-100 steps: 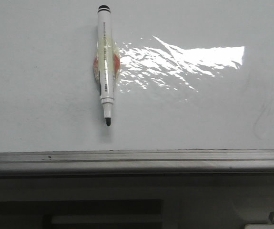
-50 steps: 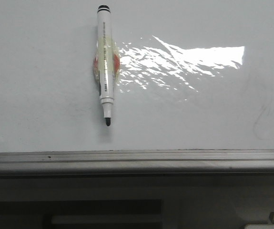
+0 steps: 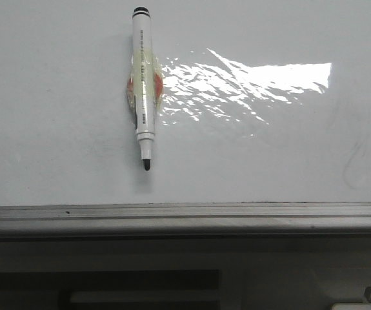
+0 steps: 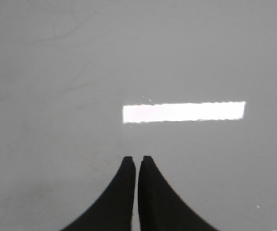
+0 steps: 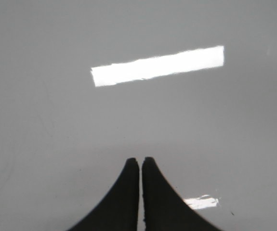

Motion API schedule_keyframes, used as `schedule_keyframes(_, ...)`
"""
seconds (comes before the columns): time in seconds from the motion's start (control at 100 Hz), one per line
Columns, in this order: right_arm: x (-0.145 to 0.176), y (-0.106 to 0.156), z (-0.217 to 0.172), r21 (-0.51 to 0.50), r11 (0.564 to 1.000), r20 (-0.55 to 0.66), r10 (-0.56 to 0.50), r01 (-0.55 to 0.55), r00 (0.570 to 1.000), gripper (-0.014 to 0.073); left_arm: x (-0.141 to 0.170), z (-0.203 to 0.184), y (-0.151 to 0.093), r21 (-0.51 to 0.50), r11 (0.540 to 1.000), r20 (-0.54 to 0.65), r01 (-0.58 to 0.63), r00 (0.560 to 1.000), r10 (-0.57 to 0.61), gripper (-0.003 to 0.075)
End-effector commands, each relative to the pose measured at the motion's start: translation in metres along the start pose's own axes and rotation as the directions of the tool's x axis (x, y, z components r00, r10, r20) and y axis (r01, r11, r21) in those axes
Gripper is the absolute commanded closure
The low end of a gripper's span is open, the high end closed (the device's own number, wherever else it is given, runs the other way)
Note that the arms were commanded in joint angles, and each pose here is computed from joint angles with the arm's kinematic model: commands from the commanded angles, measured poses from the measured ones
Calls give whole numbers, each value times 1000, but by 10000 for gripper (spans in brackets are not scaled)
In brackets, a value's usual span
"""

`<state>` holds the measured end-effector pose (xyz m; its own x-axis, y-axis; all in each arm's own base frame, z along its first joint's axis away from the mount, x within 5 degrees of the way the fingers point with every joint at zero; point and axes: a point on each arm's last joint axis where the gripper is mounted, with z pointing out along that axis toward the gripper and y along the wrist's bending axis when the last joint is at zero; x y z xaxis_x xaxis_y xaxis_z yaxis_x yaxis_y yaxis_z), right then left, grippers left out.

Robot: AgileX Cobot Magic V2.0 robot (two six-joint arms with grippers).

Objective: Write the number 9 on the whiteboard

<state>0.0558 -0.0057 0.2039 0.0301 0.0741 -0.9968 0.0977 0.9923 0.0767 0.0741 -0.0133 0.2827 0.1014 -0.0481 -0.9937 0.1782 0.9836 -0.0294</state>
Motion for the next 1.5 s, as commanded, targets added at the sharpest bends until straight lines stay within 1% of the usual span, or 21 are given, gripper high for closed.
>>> schedule_keyframes(0.0,1,0,0,-4,1000,71,-5,5,997,624,-11,11,-9,105,994,19,31,999,-34,738)
schedule_keyframes(0.01,1,0,0,-4,1000,71,-3,3,997,624,-11,11,-9,105,994,21,31,999,-34,738)
schedule_keyframes(0.09,1,0,0,-4,1000,71,-3,4,997,624,-7,19,-19,202,978,-19,43,999,-40,734)
schedule_keyframes(0.16,1,0,0,-4,1000,71,-3,4,997,624,-4,25,-30,289,956,-38,54,998,-45,689)
schedule_keyframes(0.19,1,0,0,-4,1000,71,-3,4,997,624,-3,26,-34,320,945,-48,59,998,-45,659)
schedule_keyframes(0.26,1,0,0,-4,1000,71,-3,4,997,624,3,31,-45,390,918,-90,69,995,-36,552)
schedule_keyframes(0.31,1,0,0,-4,1000,71,-3,4,997,624,7,33,-51,428,900,-123,78,992,-27,448)
schedule_keyframes(0.36,1,0,0,-4,1000,71,-3,4,997,624,11,35,-57,453,884,-161,114,986,-44,366)
schedule_keyframes(0.38,1,0,0,-4,1000,71,-3,4,997,624,12,36,-60,459,878,-180,137,982,-59,341)
schedule_keyframes(0.43,1,0,0,-4,1000,71,-3,4,997,624,15,39,-65,468,862,-220,193,971,-98,307)
schedule_keyframes(0.53,1,0,0,-4,1000,71,-3,4,997,624,24,44,-78,492,834,-287,248,951,-113,316)
schedule_keyframes(0.67,1,0,0,-4,1000,71,-3,4,997,624,36,51,-96,524,801,-340,288,933,-113,316)
schedule_keyframes(0.81,1,0,0,-4,1000,71,-2,2,998,624,47,58,-113,536,774,-376,338,916,-139,317)
schedule_keyframes(0.93,1,0,0,-4,1000,71,-3,3,997,624,55,61,-128,576,742,-365,342,920,-141,318)
schedule_keyframes(1.01,1,0,0,-4,1000,71,1,-1,998,624,57,64,-134,582,729,-345,361,921,-180,321)
schedule_keyframes(1.13,1,0,0,-4,1000,71,1,-1,998,624,62,68,-140,559,702,-380,441,889,-255,321)
schedule_keyframes(1.28,1,0,0,-4,1000,71,3,-2,997,624,70,71,-143,545,698,-402,464,875,-269,321)
schedule_keyframes(1.41,1,0,0,-4,1000,71,3,-2,997,624,72,73,-146,546,698,-398,463,877,-271,321)
schedule_keyframes(1.49,1,0,0,-4,1000,71,3,-2,997,624,73,75,-149,559,695,-400,452,881,-252,321)
